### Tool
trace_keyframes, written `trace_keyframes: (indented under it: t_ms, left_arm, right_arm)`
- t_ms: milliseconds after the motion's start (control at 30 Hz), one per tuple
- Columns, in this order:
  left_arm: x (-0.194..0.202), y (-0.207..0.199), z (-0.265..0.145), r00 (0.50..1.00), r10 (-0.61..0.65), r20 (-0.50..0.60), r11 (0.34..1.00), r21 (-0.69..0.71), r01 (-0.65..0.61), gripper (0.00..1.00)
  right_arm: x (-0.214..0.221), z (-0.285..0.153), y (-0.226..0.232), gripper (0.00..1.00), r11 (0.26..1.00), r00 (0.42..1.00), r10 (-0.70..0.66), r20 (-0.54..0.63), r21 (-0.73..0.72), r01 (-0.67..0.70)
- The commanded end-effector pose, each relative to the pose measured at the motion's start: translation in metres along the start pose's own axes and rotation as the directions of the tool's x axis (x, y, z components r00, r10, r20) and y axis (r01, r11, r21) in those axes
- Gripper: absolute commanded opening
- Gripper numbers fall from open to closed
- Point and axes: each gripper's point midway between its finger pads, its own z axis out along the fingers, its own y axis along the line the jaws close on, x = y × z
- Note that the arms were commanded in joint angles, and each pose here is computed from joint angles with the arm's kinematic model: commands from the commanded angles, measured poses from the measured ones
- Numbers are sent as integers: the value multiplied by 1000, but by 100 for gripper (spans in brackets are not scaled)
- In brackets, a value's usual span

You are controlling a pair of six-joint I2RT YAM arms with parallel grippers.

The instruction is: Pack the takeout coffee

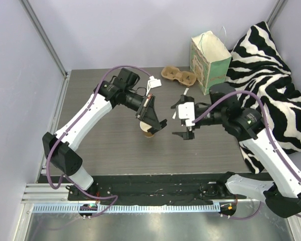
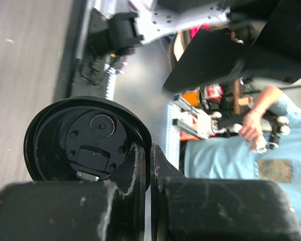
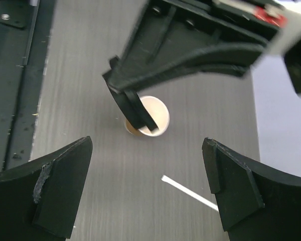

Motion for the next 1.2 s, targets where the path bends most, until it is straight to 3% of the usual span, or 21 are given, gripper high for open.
trace_keyframes:
  t_ms: [0, 267, 400, 567, 700, 767, 800, 867, 967, 1000, 1067, 1100, 1167]
  left_arm:
    - [5, -41, 0, 999, 37, -7, 989, 141, -36, 0]
    - [15, -47, 4, 999, 9, -42, 983, 184, -1, 0]
    - [16, -51, 3, 999, 23, -39, 982, 189, -15, 0]
    - [16, -53, 3, 999, 28, -39, 981, 193, -19, 0]
    - [15, -52, 3, 999, 33, -37, 982, 189, -26, 0]
    - [14, -51, 3, 999, 37, -32, 984, 174, -31, 6]
    - [14, -51, 3, 999, 41, -29, 986, 166, -36, 12]
    - [10, -52, 0, 997, 74, -12, 986, 148, -72, 23]
    - [-14, -44, -17, 993, 104, 62, 991, 75, -109, 45]
    - [-31, -31, -35, 986, 110, 128, 994, 3, -111, 52]
    - [-63, -25, -65, 962, 143, 232, 988, -86, -126, 56]
    - [-84, -6, -98, 932, 149, 329, 977, -197, -87, 60]
    - [-114, -6, -141, 861, 177, 477, 960, -278, -44, 63]
  right_arm:
    - [-20, 11, 12, 100, 999, 999, -36, 4, -19, 36]
    - [-17, 39, 35, 90, 995, 999, -30, -18, -99, 28]
    - [-11, 47, 46, 75, 992, 999, -18, -31, -126, 14]
    - [-4, 51, 47, 63, 993, 999, -1, -48, -116, -4]
    - [-7, 53, 47, 43, 993, 999, 19, -41, -113, -23]
    - [-7, 54, 46, 35, 993, 998, 41, -41, -110, -45]
    - [-8, 54, 47, 23, 992, 998, 51, -39, -111, -55]
    - [-8, 54, 48, 14, 991, 997, 70, -41, -113, -74]
    - [-9, 55, 48, 9, 985, 990, 134, -45, -101, -138]
    - [-9, 56, 47, 6, 981, 984, 169, -52, -93, -173]
    - [-11, 59, 43, 4, 974, 976, 212, -44, -67, -215]
    - [-10, 60, 39, 4, 970, 971, 236, -43, -51, -238]
    - [-14, 62, 28, 4, 943, 943, 332, -10, -5, -332]
